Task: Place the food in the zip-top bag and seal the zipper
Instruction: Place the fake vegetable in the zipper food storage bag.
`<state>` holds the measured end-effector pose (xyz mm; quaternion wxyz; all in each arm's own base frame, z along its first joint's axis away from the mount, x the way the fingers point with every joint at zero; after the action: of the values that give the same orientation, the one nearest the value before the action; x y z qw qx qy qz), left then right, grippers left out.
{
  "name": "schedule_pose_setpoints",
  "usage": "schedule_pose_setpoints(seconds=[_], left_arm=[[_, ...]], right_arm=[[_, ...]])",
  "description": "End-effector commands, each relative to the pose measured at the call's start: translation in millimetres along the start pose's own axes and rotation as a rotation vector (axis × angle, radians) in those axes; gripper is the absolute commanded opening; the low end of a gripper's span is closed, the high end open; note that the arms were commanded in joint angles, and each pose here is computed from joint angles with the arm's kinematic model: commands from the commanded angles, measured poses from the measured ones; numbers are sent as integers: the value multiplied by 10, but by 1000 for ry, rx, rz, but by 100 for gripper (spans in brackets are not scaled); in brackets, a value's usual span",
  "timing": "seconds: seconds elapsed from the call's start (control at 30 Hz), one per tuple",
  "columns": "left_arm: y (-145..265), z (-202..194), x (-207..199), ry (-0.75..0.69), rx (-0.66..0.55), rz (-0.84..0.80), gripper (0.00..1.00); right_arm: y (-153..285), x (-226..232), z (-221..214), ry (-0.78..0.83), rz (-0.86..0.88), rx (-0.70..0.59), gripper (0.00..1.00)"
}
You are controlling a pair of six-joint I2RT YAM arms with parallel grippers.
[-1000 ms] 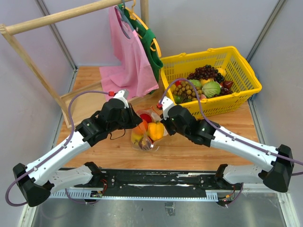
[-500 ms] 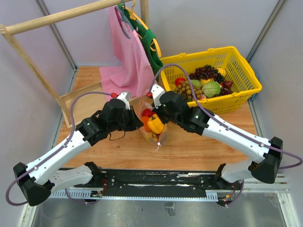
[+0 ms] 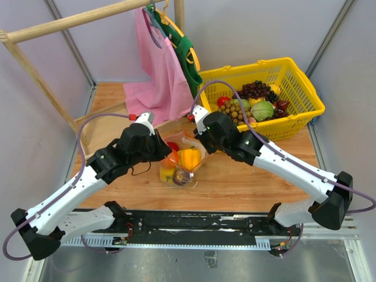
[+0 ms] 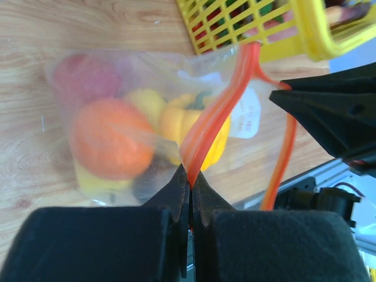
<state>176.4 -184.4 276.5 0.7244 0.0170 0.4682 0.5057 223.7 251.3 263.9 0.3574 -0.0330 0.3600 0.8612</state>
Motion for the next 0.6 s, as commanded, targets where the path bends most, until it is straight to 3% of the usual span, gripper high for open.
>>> schedule_pose_setpoints(seconds=[0.0, 0.23, 0.57], left_arm=[[-146, 36, 16, -14, -16, 43, 0], [-185, 168, -26, -59, -58, 79, 0], [-311, 168, -13, -112, -43, 90, 0]], right_arm=[[-112, 92, -35, -8, 69, 21, 17], [101, -155, 178, -33, 32, -37, 42], [569, -1025, 152, -155, -175, 13, 56]])
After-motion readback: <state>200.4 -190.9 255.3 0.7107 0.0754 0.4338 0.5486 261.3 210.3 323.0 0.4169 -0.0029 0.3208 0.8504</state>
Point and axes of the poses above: each gripper's point midway between its finger pads, its own y axis back along the fingers, its own x axis along the line the jaws close on, z = x × y, the point moved 5 cm from there along y, back along the fingers, and after that the axes turned 11 degrees about y, right-handed, at the moved point
